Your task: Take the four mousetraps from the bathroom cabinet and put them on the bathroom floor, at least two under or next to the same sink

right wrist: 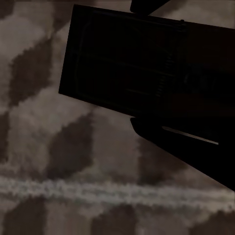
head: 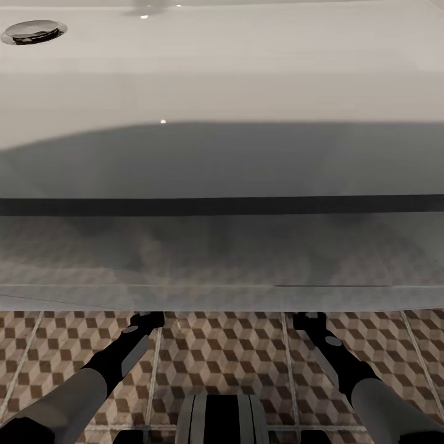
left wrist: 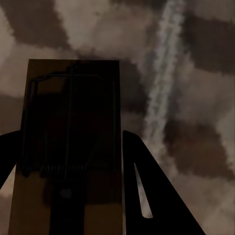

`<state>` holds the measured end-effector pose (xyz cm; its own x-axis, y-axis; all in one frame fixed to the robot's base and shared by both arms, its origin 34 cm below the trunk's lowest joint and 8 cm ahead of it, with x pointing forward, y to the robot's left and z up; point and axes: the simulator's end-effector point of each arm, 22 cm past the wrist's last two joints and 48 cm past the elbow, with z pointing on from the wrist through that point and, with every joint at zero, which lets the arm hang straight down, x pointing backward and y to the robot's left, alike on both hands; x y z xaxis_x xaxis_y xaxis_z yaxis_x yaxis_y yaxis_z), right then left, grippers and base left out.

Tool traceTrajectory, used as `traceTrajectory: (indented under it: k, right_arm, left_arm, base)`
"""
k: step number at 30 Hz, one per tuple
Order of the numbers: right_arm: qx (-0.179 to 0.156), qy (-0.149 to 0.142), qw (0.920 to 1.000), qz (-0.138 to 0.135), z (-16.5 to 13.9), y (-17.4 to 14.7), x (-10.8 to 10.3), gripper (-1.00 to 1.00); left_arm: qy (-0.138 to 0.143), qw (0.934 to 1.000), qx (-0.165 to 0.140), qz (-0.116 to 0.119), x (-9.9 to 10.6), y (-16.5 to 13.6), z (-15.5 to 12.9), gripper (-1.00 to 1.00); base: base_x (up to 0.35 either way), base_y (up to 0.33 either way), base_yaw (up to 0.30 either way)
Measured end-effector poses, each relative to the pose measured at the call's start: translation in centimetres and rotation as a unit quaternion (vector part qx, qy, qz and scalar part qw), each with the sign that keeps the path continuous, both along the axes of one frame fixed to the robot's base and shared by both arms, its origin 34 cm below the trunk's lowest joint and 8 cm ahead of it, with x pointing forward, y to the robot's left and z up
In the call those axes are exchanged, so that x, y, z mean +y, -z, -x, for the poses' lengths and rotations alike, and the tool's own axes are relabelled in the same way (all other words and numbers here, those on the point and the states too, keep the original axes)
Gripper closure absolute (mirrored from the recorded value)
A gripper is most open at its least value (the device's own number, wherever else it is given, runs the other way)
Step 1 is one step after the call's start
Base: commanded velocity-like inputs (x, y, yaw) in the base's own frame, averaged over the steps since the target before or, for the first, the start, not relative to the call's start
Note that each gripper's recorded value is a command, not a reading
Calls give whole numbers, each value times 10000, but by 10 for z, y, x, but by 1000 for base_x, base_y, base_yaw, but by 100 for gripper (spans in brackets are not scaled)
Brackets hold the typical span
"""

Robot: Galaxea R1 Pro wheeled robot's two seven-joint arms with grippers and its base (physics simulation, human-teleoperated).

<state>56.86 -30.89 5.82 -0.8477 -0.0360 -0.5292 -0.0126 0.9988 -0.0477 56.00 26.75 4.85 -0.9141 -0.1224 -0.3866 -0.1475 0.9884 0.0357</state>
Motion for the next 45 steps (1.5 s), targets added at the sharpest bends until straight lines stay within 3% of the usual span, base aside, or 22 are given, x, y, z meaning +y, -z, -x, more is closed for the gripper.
traceTrajectory:
  k: [45]
  right_arm:
    - [2, 10, 10000, -3, 0, 0, 0, 100]
  left_arm:
    - [40, 10000, 8, 58, -5, 1, 1, 100]
  base:
    - [0, 0, 0]
